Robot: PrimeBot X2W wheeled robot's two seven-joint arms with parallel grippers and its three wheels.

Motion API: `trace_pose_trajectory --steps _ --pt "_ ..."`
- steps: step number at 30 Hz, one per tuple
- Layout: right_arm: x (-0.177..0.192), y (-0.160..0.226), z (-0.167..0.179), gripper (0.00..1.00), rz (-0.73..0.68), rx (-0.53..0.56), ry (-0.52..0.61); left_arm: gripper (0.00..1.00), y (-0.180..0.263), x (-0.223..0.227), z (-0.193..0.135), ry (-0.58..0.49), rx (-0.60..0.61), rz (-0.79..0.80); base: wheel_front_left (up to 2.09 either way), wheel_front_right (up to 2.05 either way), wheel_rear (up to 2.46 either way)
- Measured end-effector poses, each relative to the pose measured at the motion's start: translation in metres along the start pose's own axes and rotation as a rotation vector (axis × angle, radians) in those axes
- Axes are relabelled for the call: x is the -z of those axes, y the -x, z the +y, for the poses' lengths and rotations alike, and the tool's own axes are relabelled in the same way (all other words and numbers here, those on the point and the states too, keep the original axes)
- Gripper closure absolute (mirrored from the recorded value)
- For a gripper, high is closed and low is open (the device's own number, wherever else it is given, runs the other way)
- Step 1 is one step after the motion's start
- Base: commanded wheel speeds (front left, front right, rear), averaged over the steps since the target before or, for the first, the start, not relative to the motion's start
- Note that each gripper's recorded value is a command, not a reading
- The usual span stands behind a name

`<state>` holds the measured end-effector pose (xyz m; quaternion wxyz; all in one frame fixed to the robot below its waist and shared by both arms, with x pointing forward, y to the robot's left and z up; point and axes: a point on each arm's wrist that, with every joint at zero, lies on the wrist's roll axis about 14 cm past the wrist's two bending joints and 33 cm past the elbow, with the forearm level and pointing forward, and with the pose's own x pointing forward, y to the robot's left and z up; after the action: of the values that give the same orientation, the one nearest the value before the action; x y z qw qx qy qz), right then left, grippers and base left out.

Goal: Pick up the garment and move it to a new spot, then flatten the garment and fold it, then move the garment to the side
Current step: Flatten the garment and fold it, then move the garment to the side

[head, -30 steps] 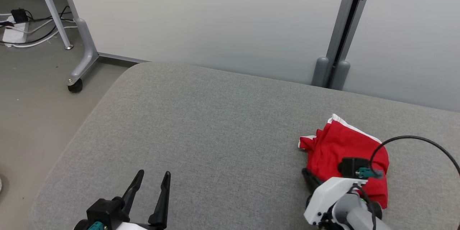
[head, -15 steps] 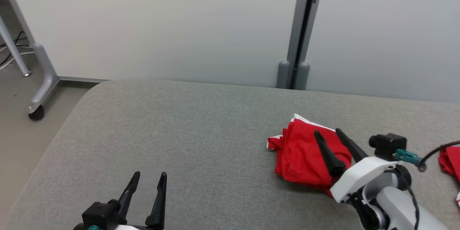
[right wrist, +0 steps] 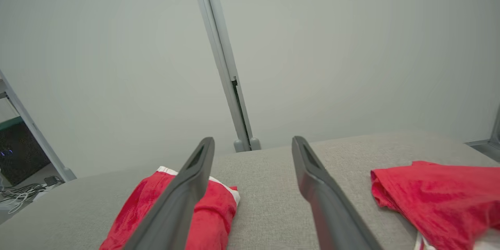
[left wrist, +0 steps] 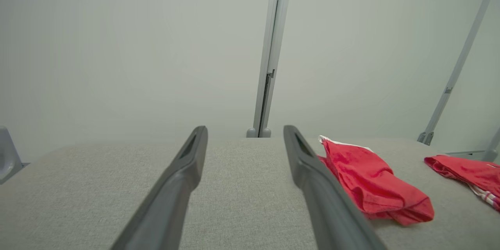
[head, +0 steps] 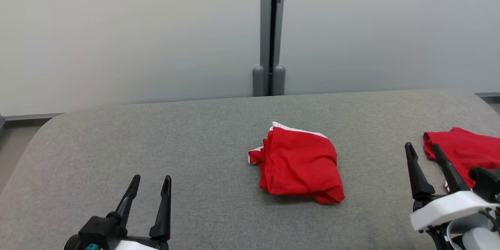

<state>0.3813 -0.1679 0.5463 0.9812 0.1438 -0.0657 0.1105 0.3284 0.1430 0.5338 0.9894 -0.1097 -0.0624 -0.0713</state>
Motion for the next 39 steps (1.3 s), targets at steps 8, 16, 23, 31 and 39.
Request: trace_pose_trajectory --steps 8,16,23,31,39 --pt "-0.003 0.036 -0.021 0.0 -0.038 0.101 0.039 0.0 -0.005 0.004 0.005 -0.049 -0.018 0.005 0.0 0.0 0.0" --pt "0.011 0.049 -0.015 0.0 -0.018 0.122 0.033 0.0 -0.001 0.014 0.01 -0.082 -0.034 0.028 0.0 0.0 0.0" --pt "0.016 0.046 -0.011 0.0 0.01 0.115 0.037 0.0 0.001 0.02 0.011 -0.088 -0.032 0.04 0.0 0.0 0.0" --pt "0.034 0.043 -0.012 0.0 0.089 0.126 0.037 0.0 0.007 0.029 0.018 -0.095 -0.057 0.065 0.0 0.0 0.0" --pt "0.05 0.013 0.002 0.0 0.191 0.09 0.017 0.0 0.012 0.031 0.024 -0.084 -0.078 0.071 0.0 0.0 0.0"
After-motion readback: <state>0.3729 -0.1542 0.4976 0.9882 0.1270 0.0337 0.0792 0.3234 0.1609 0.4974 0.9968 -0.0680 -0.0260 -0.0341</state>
